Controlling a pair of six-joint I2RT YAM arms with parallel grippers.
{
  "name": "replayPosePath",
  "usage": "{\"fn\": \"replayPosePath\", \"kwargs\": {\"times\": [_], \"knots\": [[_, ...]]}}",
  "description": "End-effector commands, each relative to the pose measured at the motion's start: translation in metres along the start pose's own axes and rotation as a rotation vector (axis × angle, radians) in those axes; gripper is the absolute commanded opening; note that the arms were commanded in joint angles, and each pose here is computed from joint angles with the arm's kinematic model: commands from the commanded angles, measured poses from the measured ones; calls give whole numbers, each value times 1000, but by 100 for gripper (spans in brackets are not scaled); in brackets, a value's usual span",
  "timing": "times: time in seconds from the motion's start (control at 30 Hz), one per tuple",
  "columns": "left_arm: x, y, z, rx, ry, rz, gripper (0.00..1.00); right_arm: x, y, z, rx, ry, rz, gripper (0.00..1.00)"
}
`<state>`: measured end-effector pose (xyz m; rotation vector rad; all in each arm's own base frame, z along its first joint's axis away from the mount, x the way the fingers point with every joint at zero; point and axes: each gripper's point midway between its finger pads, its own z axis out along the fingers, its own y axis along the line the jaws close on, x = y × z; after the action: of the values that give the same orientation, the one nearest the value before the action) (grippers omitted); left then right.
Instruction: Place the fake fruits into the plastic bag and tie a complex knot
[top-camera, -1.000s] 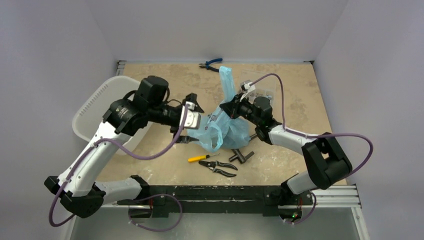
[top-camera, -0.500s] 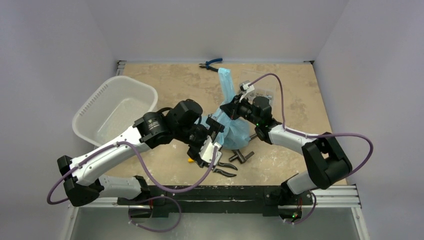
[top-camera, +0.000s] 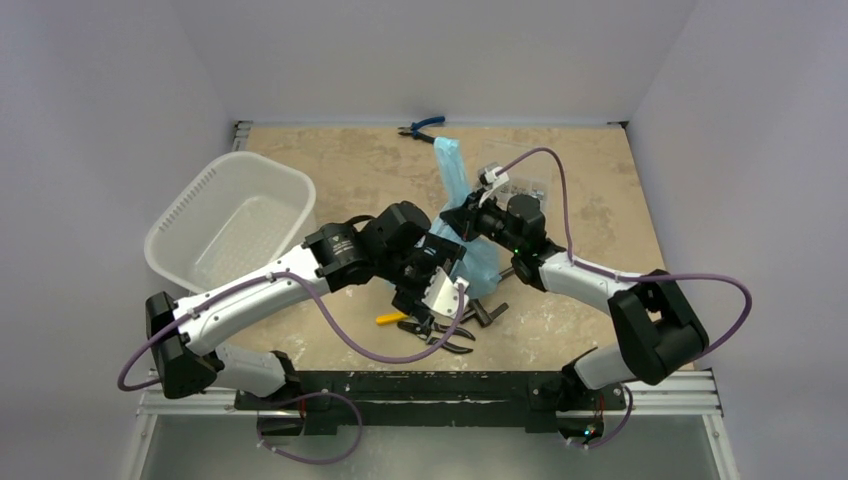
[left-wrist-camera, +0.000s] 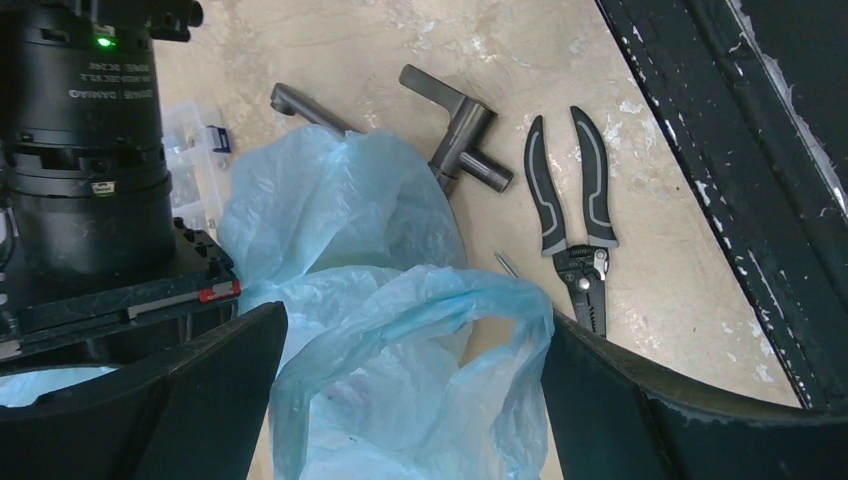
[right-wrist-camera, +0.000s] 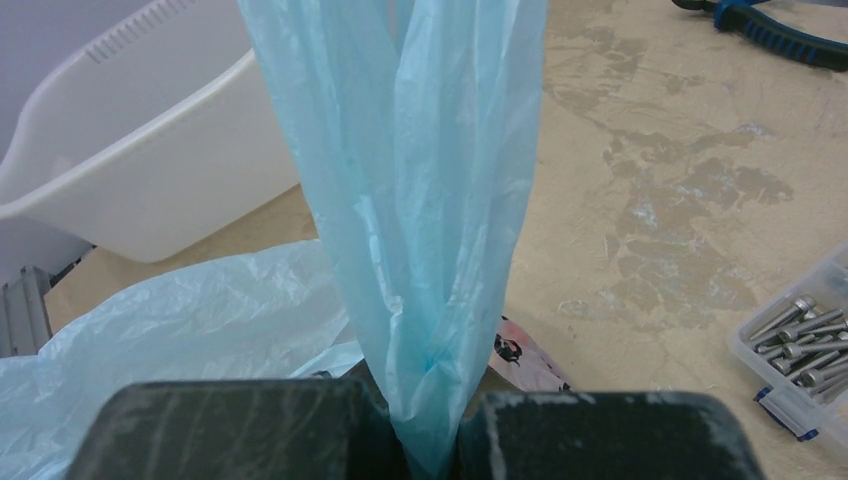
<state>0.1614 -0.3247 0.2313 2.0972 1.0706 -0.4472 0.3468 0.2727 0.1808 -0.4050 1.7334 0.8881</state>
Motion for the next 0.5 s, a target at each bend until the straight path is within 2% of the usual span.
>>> {"fn": "replayPosePath", "kwargs": {"times": [0.0, 0.07, 0.17, 0.3, 0.47], "knots": [[7, -11, 0, 57, 19, -35, 77, -4, 6, -6, -22, -9, -63, 0], [-2, -13, -14, 67, -16, -75, 46, -2, 3, -6, -11, -3, -86, 0], [-20, 7, -40, -17, -91, -159, 2, 1, -5, -5, 21, 16, -146, 0], [-34, 38, -81, -141, -219, -229, 0, 6, -29, 1, 121, 71, -228, 0], [-30, 51, -116, -300, -262, -166, 0, 10, -57, 4, 232, 141, -333, 0]]}}
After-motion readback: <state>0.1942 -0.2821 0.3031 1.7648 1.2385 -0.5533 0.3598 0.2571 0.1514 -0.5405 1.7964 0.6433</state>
